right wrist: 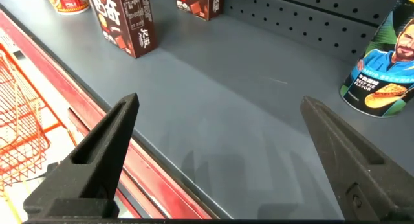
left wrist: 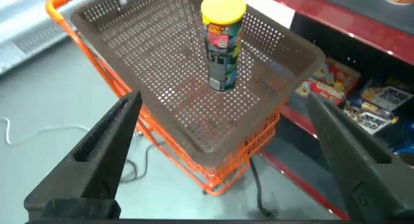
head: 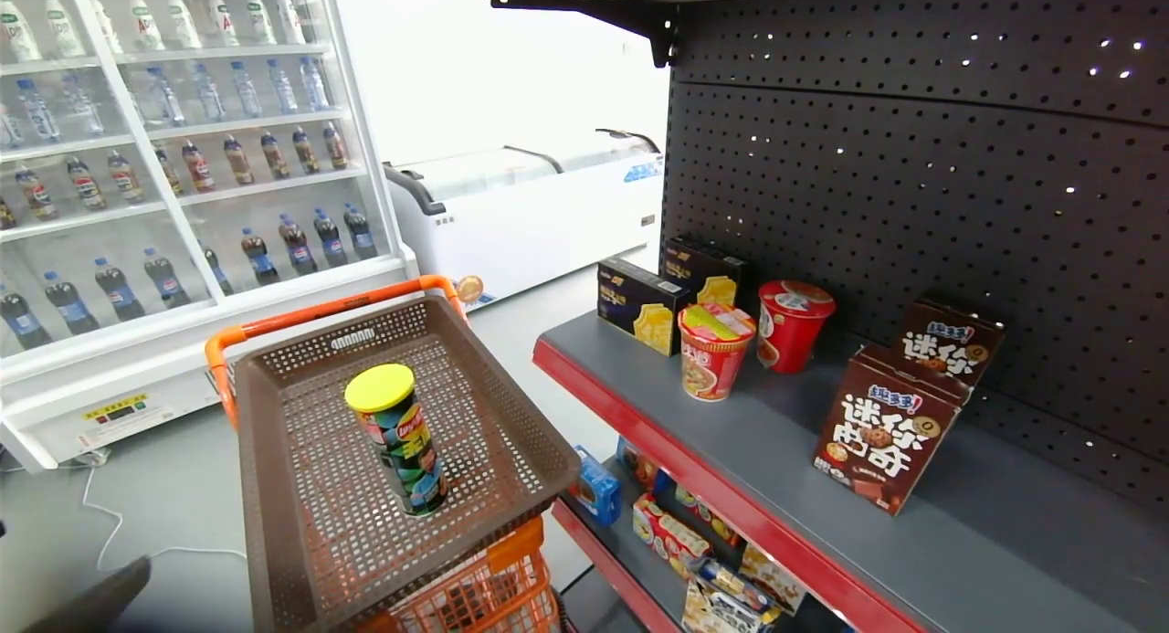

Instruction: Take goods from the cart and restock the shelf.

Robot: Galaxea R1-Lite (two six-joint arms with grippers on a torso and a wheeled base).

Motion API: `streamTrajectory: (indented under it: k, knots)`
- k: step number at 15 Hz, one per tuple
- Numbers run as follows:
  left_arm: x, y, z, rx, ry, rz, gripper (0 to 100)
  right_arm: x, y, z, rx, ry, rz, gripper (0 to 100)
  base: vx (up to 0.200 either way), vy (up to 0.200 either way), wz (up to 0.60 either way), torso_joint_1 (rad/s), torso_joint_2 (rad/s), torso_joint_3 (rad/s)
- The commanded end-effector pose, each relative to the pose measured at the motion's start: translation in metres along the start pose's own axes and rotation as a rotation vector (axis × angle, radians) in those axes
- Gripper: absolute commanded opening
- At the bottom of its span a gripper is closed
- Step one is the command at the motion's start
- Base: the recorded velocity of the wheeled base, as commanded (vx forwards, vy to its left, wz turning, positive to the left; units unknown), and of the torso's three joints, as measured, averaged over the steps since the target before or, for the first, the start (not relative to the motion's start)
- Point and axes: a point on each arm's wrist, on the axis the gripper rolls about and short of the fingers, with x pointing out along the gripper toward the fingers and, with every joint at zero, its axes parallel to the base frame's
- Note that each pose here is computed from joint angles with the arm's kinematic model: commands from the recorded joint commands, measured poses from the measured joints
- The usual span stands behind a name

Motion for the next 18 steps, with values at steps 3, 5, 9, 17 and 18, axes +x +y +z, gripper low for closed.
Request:
streamTrajectory:
  k: [3,5,9,17,18]
  knots:
    - [0.123,0.017,0.013,-0.042,0.298,0.006,100,0.0,0.0,0.0,-0.001,-0.001,-0.001,100,0.0,0.0,0.0,0.0,0.0,0.0]
    - [0.154,0.014,-0.015,-0.035,0.347,-0.02,100,0.0,0.0,0.0,0.0,-0.001,-0.001,100,0.0,0.0,0.0,0.0,0.0,0.0]
    - [0.183,-0.001,-0.054,-0.019,0.301,-0.08,100,0.0,0.0,0.0,-0.001,0.001,0.001,100,0.0,0.0,0.0,0.0,0.0,0.0]
    - [0.219,0.0,-0.09,-0.009,0.202,-0.039,100,0.0,0.0,0.0,0.0,-0.001,0.001,100,0.0,0.0,0.0,0.0,0.0,0.0]
    - [0.225,0.002,-0.092,-0.011,0.186,-0.031,100,0.0,0.0,0.0,0.0,-0.001,-0.001,100,0.0,0.0,0.0,0.0,0.0,0.0]
